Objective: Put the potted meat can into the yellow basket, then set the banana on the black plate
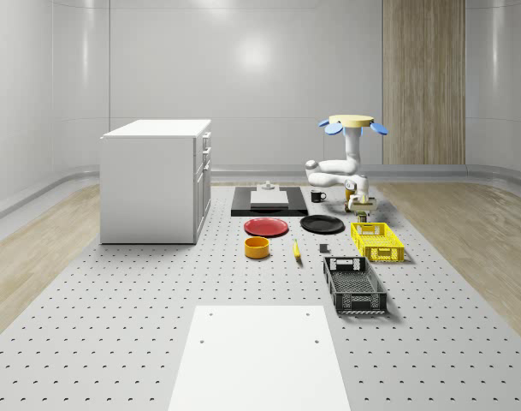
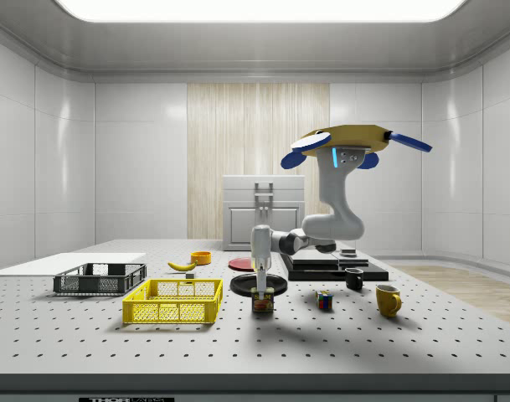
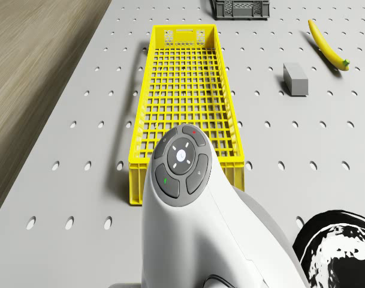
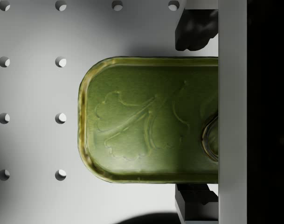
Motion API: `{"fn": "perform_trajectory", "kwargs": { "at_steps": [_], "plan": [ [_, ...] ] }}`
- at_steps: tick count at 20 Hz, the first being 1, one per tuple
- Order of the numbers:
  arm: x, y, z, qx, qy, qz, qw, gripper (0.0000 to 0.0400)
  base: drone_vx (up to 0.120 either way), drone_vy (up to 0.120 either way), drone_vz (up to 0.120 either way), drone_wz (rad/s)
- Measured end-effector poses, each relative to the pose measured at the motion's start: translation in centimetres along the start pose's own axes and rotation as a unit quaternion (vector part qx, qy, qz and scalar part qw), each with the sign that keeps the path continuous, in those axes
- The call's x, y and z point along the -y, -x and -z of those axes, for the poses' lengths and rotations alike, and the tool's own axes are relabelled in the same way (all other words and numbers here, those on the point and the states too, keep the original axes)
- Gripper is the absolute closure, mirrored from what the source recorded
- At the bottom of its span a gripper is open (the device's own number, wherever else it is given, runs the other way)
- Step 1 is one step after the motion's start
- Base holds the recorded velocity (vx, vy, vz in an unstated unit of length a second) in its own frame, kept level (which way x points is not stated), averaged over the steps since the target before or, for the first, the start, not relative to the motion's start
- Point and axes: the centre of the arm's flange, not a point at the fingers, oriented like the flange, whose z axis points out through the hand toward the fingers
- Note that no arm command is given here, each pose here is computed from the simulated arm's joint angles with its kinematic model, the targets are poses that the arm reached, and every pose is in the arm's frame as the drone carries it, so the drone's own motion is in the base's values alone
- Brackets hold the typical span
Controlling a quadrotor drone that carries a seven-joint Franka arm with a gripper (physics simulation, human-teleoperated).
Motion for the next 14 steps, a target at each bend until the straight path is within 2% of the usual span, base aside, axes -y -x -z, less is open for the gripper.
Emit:
{"fn": "perform_trajectory", "kwargs": {
  "at_steps": [4,5,8,14],
  "plan": [
    [0.0,0.0,-0.46,0.0,0.0,0.0,1.0,0.0,0.0,0.0,0.0,0.0],
    [0.0,0.0,-0.53,0.0,0.0,0.0,1.0,0.0012,0.0,0.0,0.0,0.0],
    [0.0,0.0,-0.66,0.0,0.0,0.0,1.0,0.0085,0.0,0.0,0.0,0.0],
    [-0.01,-0.02,-0.18,-0.001,0.001,-0.001,1.0,0.0112,0.0,0.0,0.0,0.0]
  ]
}}
